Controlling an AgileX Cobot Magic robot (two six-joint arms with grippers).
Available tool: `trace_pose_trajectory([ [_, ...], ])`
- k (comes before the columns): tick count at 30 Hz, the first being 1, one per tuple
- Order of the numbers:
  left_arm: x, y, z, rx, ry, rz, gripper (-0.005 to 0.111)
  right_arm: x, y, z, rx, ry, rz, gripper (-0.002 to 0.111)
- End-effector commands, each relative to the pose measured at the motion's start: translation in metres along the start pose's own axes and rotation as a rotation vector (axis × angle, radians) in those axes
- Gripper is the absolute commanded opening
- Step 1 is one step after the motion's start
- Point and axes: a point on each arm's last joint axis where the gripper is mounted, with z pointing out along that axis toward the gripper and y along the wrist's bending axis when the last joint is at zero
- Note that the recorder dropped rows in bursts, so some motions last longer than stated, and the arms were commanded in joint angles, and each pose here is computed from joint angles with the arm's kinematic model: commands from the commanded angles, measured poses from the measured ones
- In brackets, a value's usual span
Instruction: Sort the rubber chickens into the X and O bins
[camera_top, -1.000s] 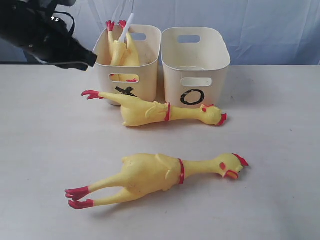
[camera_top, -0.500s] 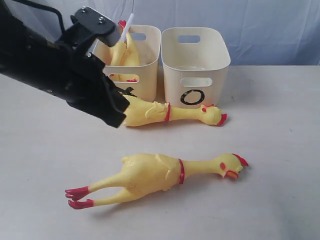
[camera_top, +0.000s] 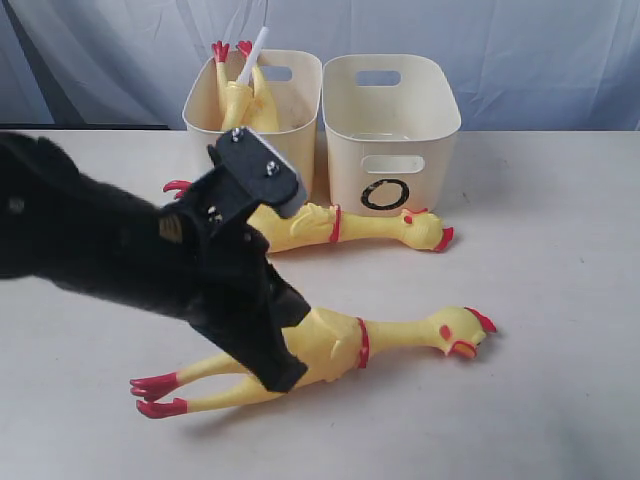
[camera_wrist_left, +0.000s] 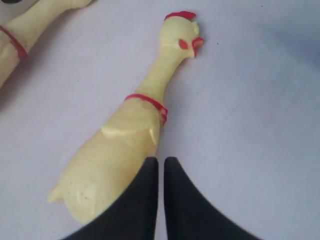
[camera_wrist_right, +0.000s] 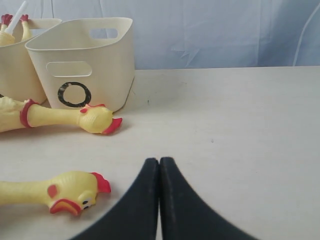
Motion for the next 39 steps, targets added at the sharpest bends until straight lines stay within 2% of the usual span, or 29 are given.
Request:
trace_pose_trajectory([
  [1,0.025,-0.01,0.002,-0.015,-0.028,-0.046,0.005,-0.001,0.0,0.0,0.001,-0.011,-0.001,0.0],
  [6,0.046,-0.014,-0.019,-0.028,-0.075,-0.036,0.005,-0.002,0.0,0.0,0.005,-0.018,-0.014,0.0],
  [8,0.05,-0.016,-0.034,-0.036,-0.135,-0.038,0.005,-0.007,0.0,-0.001,-0.002,-0.075,0.014,0.0],
  [11,0.057,-0.018,-0.06,-0.056,-0.269,-0.06,0.005,-0.023,0.001,-0.003,-0.029,-0.256,0.181,0.0],
  [14,0.064,-0.02,-0.077,-0.066,-0.352,-0.053,0.005,-0.032,-0.001,-0.006,-0.019,-0.359,0.197,0.0],
  [16,0.068,-0.022,-0.089,-0.068,-0.41,-0.046,0.005,-0.032,-0.001,-0.006,-0.021,-0.357,0.21,0.0],
  [18,0.07,-0.024,-0.106,-0.09,-0.48,0.008,0.005,-0.033,-0.002,-0.006,-0.02,-0.365,0.211,0.0],
  [22,0.073,-0.021,-0.129,-0.17,-0.579,0.097,0.005,-0.033,-0.002,-0.006,-0.02,-0.367,0.213,0.0],
  [25,0.076,-0.013,-0.143,-0.247,-0.632,0.058,0.005,-0.037,-0.003,-0.008,-0.017,-0.415,0.238,0.0],
  [30,0.083,0.001,-0.159,-0.409,-0.659,0.031,0.005,-0.038,-0.005,-0.009,-0.044,-0.441,0.452,0.0],
  [34,0.088,0.011,-0.166,-0.508,-0.663,-0.026,0.005,-0.034,-0.003,-0.007,-0.06,-0.38,0.477,0.0],
  [39,0.093,0.016,-0.175,-0.592,-0.673,-0.045,0.005,-0.046,0.001,-0.013,-0.088,-0.351,0.464,0.0],
])
